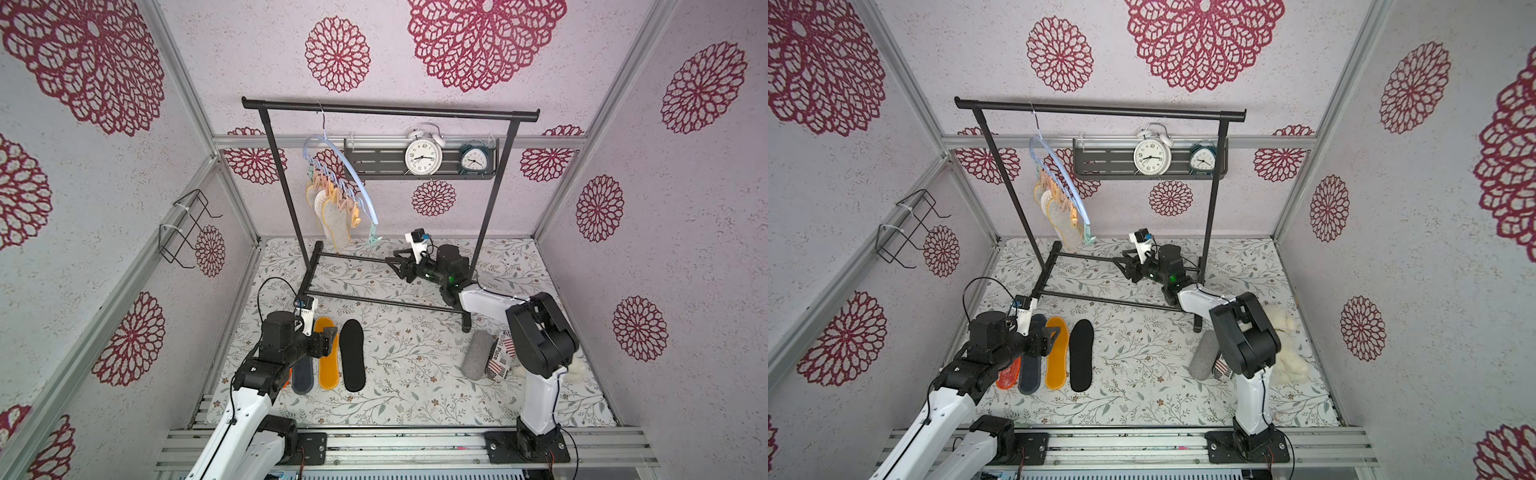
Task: Take the shoe insoles off the hanger
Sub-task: Remove the insole from the hanger.
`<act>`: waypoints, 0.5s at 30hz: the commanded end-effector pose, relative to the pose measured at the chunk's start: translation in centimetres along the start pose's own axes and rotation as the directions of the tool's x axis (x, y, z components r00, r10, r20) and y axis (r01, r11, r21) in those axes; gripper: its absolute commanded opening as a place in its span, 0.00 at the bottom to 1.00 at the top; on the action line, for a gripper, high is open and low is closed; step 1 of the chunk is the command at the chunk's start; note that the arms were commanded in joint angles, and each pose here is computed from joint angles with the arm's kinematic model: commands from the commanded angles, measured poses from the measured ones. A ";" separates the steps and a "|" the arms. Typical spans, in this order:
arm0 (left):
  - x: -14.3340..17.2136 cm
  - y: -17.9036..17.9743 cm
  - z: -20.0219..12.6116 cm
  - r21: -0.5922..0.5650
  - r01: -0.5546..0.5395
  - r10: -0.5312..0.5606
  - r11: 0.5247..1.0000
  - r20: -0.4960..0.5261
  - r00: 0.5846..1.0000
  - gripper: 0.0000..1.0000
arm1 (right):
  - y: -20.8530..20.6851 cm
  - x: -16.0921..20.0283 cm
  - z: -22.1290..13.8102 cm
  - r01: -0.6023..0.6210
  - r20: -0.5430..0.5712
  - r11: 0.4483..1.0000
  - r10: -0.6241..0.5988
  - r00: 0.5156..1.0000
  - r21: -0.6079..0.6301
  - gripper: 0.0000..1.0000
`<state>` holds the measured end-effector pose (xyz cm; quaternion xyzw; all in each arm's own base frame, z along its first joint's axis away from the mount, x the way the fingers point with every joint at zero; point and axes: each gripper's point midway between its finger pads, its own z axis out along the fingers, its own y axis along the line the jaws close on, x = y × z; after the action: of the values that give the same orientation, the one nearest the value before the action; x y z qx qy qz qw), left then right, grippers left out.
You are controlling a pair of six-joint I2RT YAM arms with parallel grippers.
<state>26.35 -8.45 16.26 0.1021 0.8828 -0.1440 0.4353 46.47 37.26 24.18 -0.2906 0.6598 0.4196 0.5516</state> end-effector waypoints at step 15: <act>-0.6 -1.0 -0.8 0.001 -0.037 0.037 0.999 0.008 0.999 0.78 | 1.8 -6.7 12.4 0.116 0.245 0.981 -0.076 0.967 -0.155 0.53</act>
<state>25.73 -9.02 15.89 0.1148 0.8865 -0.1381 0.4265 52.90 47.75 27.48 -0.3180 0.5634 0.4727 0.5984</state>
